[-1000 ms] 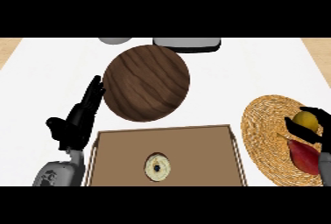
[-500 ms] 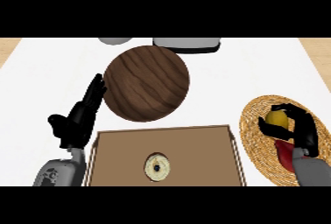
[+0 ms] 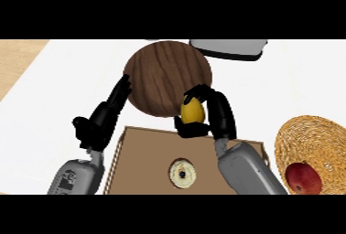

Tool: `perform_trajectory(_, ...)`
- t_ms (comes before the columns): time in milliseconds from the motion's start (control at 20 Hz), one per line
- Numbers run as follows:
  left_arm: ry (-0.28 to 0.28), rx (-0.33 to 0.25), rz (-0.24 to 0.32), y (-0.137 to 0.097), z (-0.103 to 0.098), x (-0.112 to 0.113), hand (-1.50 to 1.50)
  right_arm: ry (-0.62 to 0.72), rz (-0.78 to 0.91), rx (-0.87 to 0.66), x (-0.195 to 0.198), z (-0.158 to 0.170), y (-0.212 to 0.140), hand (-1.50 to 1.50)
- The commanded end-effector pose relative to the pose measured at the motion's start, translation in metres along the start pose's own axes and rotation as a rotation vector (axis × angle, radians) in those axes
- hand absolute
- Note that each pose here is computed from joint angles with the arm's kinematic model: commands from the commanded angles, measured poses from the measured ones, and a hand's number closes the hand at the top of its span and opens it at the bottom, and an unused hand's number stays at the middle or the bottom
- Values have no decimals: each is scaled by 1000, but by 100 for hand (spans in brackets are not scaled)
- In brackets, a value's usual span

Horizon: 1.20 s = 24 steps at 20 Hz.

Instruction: Pick the lemon from the placemat and place it in the bowl

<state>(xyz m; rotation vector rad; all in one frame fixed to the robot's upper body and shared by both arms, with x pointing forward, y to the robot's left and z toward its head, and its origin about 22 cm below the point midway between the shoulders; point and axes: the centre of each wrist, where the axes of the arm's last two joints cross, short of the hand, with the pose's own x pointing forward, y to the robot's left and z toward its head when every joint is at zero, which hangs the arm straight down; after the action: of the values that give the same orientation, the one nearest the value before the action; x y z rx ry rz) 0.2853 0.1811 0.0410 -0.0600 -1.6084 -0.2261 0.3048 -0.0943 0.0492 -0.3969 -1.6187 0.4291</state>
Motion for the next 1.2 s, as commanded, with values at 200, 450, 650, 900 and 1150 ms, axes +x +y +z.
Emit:
perform_trajectory(200,45,-16,-3,-5,1,-11,0,-318,43,-84,104,15,54,150)
perform_trajectory(450,28,20,-9,-2,-9,-1,0,-307,119,-147,151,4,62,150)
perform_trajectory(650,60,20,-10,-1,0,-15,0,-238,189,-182,191,-2,63,150)
perform_trajectory(900,29,16,-7,-1,-2,-12,0,-178,217,-266,250,-11,58,150)
perform_trajectory(1150,15,45,-15,8,-5,-8,0,-139,276,-338,287,-24,54,150)
